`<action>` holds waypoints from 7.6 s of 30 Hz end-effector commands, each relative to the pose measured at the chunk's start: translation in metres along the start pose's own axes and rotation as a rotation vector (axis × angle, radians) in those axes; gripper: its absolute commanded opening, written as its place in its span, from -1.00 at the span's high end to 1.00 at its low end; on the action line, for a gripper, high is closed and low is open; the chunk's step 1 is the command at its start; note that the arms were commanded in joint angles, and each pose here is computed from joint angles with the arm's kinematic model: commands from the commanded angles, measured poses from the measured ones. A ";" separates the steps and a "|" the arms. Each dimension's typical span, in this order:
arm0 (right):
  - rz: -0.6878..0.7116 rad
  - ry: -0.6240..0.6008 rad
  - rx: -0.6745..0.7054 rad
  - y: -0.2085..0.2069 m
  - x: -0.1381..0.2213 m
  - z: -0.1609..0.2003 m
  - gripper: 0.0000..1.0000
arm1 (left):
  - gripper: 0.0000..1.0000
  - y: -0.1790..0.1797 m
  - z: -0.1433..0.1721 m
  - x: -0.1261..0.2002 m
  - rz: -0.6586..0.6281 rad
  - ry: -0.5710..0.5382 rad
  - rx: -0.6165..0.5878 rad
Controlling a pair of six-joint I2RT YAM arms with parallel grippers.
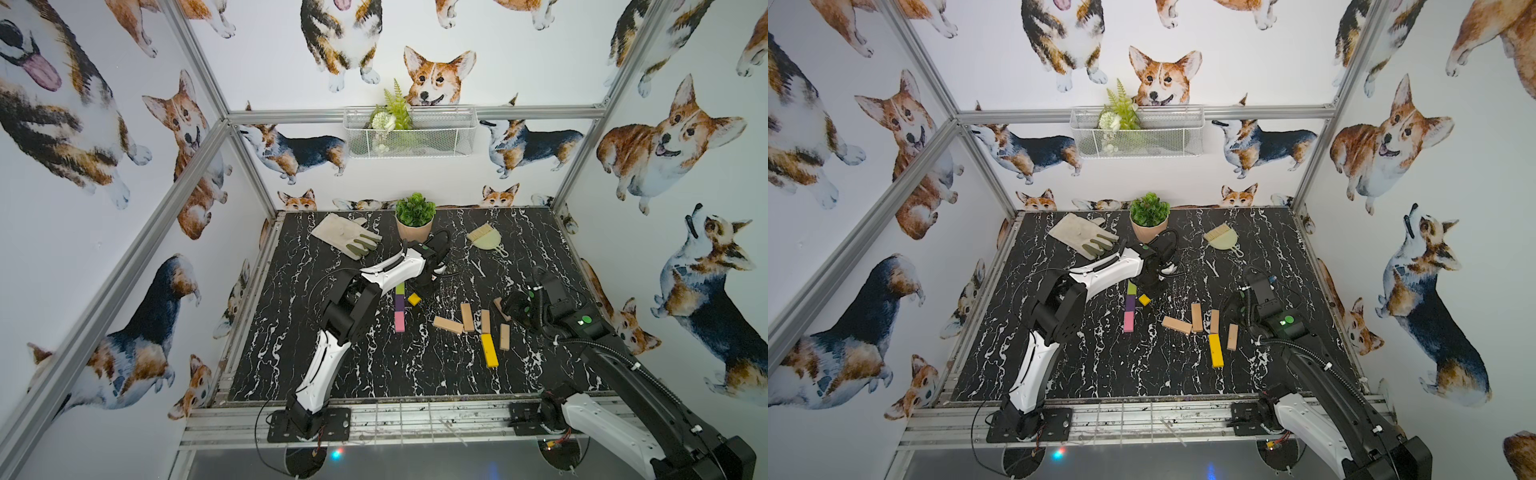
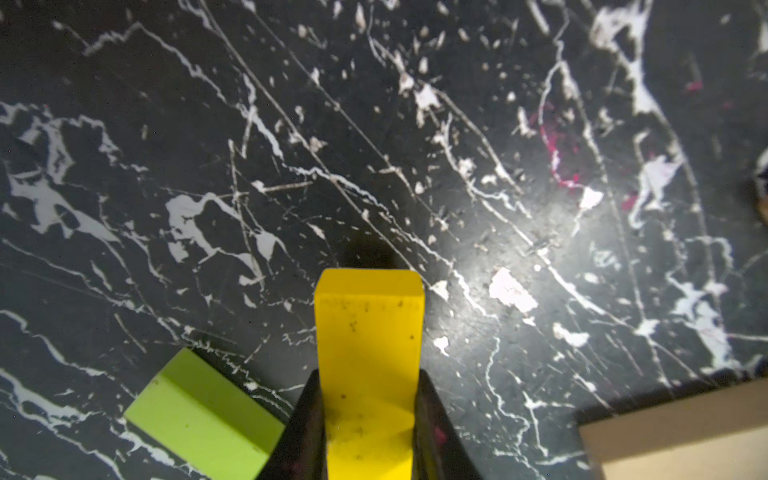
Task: Assemble the letter k with building blocks
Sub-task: Assemble the building block at the center of the board, then pick up the building block from the center of the board, then assemble the building block at the center of the board, then pick up the building block from the center of the board.
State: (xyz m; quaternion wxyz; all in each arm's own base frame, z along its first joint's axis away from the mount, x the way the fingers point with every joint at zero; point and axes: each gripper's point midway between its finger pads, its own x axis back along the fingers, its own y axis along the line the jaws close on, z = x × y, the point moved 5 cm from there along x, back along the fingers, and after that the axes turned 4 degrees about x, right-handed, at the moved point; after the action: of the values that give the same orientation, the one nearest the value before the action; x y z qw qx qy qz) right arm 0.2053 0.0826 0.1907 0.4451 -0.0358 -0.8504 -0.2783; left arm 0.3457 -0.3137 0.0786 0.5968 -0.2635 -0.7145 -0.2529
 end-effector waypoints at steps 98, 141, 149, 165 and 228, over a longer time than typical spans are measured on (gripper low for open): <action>0.088 0.757 1.279 0.099 -0.157 0.114 0.54 | -1.00 0.164 0.139 0.131 0.001 -0.440 0.909; 0.004 0.703 1.378 0.174 -0.180 0.130 0.37 | -1.00 0.164 0.138 0.128 0.004 -0.426 0.917; 0.002 0.713 1.380 0.177 -0.182 0.131 0.36 | -1.00 0.164 0.138 0.128 0.004 -0.428 0.917; -0.015 0.721 1.390 0.181 -0.181 0.136 0.35 | -1.00 0.164 0.138 0.127 0.005 -0.423 0.919; 0.425 0.442 0.386 0.012 -0.112 0.005 -0.28 | -1.00 0.159 0.133 0.118 0.061 -0.408 0.897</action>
State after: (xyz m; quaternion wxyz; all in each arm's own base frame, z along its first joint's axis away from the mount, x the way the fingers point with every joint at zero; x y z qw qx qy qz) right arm 0.2750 0.1201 0.1065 0.6619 -0.0485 -0.7478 -0.0161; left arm 0.3400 -0.0977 0.1802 0.5086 -0.0419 -0.8460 0.1546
